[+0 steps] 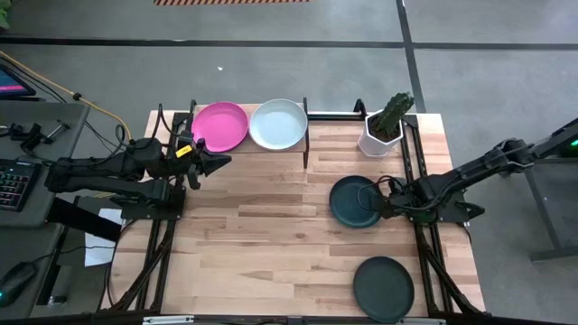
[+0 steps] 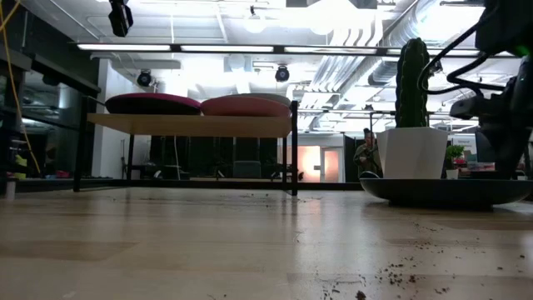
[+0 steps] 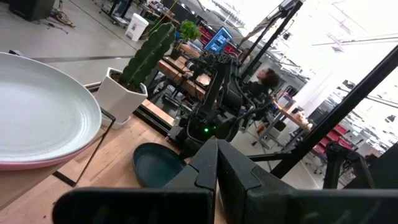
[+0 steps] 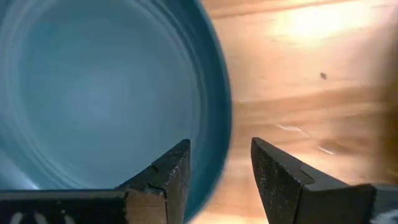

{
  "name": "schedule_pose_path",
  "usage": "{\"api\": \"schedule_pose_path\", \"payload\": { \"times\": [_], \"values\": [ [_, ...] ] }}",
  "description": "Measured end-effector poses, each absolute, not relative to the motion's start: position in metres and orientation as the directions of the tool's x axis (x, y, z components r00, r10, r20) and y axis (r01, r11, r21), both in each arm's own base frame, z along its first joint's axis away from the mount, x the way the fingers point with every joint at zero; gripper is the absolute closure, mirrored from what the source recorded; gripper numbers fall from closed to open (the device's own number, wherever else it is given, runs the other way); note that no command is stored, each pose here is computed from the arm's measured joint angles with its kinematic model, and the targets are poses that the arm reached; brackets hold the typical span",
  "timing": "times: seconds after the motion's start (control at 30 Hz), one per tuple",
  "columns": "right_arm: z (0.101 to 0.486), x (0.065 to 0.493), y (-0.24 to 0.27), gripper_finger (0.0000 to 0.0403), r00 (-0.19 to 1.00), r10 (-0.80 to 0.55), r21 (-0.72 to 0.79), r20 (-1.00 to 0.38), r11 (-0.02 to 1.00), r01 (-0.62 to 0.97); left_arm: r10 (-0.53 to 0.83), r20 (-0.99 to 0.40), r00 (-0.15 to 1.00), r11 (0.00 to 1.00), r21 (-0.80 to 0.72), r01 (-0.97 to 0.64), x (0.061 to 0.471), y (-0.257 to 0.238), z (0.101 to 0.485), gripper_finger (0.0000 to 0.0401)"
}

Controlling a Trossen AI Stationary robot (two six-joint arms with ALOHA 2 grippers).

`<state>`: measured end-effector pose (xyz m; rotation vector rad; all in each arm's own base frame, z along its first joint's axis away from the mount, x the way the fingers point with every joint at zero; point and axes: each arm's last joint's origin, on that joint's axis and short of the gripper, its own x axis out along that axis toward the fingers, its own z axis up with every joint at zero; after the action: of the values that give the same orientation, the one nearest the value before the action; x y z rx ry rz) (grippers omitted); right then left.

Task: Place and stack plates onto a shelf
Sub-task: Stack the dark green plate on the top of the white plate on the shelf

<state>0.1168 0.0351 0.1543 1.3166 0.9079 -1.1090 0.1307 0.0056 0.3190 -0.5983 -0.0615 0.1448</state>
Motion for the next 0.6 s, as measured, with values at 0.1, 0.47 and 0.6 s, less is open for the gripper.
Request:
{"api": "schedule_pose_path", "payload": {
  "times": [0.1,0.47,0.6],
  "values": [
    [0.1507,0.1188,0.0349,0.0254,0.296,-0.114,0.307,-0.948,-0.085,0.948,0.153,0.016,0.988,0.816,-0.565,-0.118,0.1307,0.0056,0.319,0.0401],
    [0.1446,0.1154,0.0329,0.0254,0.282,-0.148,0.3,-0.948,-0.118,0.946,0.155,0.016,0.988,0.816,-0.565,-0.119,0.1307,0.0057,0.319,0.0401],
    [0.1445,0.1151,0.0328,0.0254,0.28,-0.148,0.298,-0.948,-0.117,0.947,0.155,0.016,0.988,0.816,-0.565,-0.119,0.1307,0.0056,0.319,0.0401]
  ]
}}
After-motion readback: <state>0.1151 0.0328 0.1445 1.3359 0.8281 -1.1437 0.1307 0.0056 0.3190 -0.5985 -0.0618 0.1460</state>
